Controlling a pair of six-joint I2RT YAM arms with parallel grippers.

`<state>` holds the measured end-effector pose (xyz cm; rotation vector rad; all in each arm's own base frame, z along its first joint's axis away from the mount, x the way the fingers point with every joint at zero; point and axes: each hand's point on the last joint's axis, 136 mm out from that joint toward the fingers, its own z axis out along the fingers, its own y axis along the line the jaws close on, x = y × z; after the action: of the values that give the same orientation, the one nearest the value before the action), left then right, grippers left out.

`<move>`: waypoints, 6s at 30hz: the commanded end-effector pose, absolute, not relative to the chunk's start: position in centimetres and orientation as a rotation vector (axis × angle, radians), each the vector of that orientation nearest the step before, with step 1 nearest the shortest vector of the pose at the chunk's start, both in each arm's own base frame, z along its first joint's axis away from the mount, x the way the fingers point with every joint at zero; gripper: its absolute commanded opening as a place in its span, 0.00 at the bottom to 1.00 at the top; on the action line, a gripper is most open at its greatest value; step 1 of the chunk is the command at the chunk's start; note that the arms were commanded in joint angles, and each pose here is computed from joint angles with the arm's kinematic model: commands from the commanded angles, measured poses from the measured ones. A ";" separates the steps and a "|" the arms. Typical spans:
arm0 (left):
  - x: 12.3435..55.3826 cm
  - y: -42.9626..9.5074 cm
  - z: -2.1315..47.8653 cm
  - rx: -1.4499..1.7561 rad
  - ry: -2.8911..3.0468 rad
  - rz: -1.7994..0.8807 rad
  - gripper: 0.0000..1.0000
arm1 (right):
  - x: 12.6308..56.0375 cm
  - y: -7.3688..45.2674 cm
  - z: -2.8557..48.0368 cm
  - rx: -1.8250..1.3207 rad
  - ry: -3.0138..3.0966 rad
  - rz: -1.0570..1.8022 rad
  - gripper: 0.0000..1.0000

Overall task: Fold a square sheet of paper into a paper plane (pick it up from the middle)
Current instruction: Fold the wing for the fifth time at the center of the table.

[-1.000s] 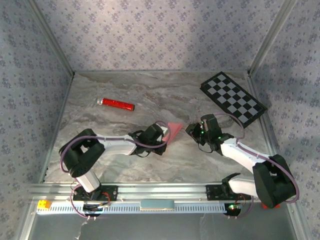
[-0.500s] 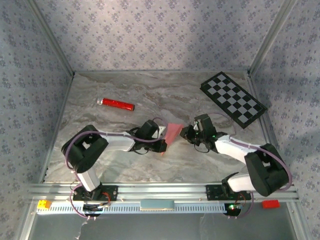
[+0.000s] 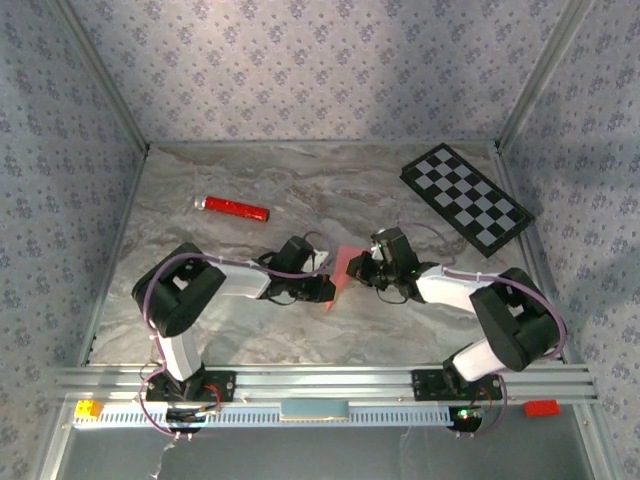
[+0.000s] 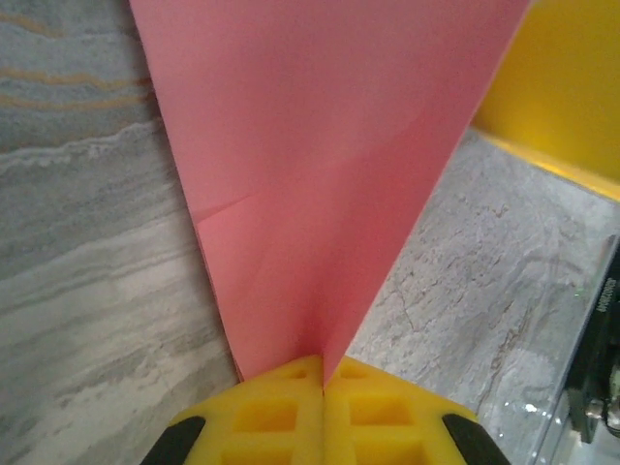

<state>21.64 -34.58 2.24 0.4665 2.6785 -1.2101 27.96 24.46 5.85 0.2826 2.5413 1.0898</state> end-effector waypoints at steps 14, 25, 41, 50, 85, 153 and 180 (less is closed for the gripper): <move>21.5 -34.9 0.9 0.308 2.736 -1.391 0.00 | 29.1 25.8 5.5 0.235 2.513 1.191 0.10; 21.6 -34.0 -0.5 0.206 2.799 -1.379 0.00 | 30.2 25.8 5.3 0.259 2.509 1.221 0.11; 21.6 -32.7 -2.1 0.104 2.868 -1.337 0.00 | 31.1 25.9 4.3 0.293 2.523 1.249 0.11; 21.6 -32.1 -2.8 0.064 2.901 -1.303 0.00 | 31.4 25.6 3.8 0.312 2.531 1.248 0.11; 20.1 -32.9 0.5 0.271 2.864 -1.421 0.07 | 29.6 23.6 -1.6 0.449 2.716 1.078 0.11; 17.6 -30.3 2.9 0.473 2.870 -1.195 0.24 | 28.5 22.5 -3.7 0.488 2.815 0.944 0.10; 24.2 -37.0 7.5 0.374 2.706 -1.358 0.01 | 28.5 22.3 -3.9 0.505 2.807 0.939 0.10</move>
<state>23.89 -36.18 6.67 0.3613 2.7260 -1.3381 31.12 25.69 2.00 0.3546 2.6342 1.2123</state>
